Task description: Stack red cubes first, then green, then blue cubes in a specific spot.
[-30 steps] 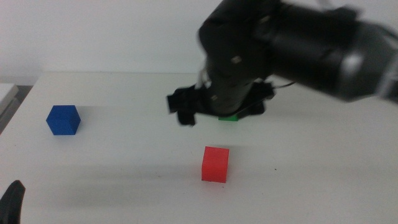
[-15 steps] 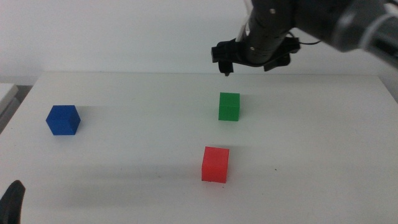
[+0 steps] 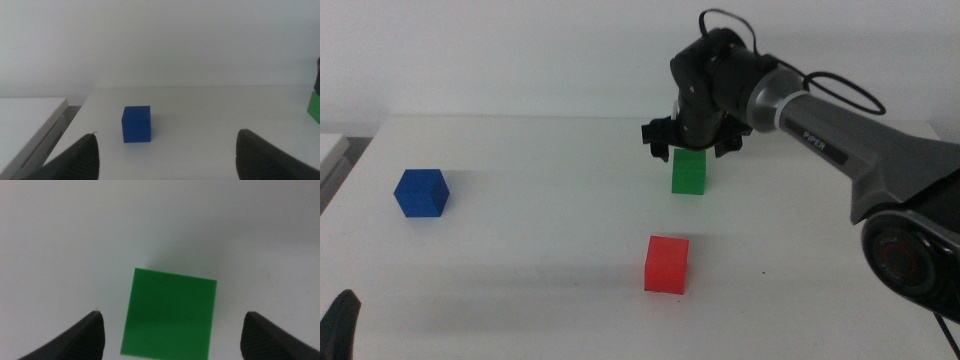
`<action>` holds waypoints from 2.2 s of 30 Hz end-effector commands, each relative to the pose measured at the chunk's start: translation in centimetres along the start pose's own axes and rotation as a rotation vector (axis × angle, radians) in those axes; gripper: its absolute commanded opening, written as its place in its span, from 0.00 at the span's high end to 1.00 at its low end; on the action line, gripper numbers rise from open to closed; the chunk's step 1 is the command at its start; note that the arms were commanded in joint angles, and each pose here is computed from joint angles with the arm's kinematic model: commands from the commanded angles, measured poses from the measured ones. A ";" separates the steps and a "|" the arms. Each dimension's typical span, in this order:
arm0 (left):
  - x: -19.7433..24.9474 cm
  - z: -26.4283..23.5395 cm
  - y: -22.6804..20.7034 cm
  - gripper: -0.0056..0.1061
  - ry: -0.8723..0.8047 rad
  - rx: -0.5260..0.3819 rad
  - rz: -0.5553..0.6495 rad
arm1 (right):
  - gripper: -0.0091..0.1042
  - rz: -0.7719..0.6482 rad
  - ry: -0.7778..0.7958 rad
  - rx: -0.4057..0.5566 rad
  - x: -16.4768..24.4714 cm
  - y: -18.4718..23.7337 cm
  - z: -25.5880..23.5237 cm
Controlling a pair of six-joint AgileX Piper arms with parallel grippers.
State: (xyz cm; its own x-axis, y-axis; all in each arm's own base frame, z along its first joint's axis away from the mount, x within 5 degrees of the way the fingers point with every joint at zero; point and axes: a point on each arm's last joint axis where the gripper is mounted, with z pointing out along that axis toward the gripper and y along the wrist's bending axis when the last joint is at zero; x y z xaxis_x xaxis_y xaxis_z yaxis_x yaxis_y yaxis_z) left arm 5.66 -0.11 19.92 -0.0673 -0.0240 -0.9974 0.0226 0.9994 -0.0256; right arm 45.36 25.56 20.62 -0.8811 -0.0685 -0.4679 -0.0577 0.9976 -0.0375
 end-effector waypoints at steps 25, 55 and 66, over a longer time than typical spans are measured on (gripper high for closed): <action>-0.1 0.0 0.0 0.11 -0.015 0.001 -0.006 | 0.92 0.049 -0.103 0.057 4.0 1.5 -8.8; -0.1 0.0 0.0 0.11 -0.015 0.001 -0.006 | 0.92 0.141 -0.073 0.084 14.0 6.0 -9.7; -0.1 0.0 0.0 0.11 -0.015 0.001 -0.006 | 0.92 0.140 -0.054 0.123 14.3 6.0 -7.6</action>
State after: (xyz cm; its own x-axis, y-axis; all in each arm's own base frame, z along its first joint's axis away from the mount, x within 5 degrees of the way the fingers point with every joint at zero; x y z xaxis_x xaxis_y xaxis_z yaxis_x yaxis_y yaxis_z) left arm 5.66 -0.11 19.92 -0.0673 -0.0240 -0.9974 0.0226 0.9994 -0.0256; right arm 28.52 30.94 20.58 -0.8555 0.0698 -0.5130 0.1162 0.9915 -0.0588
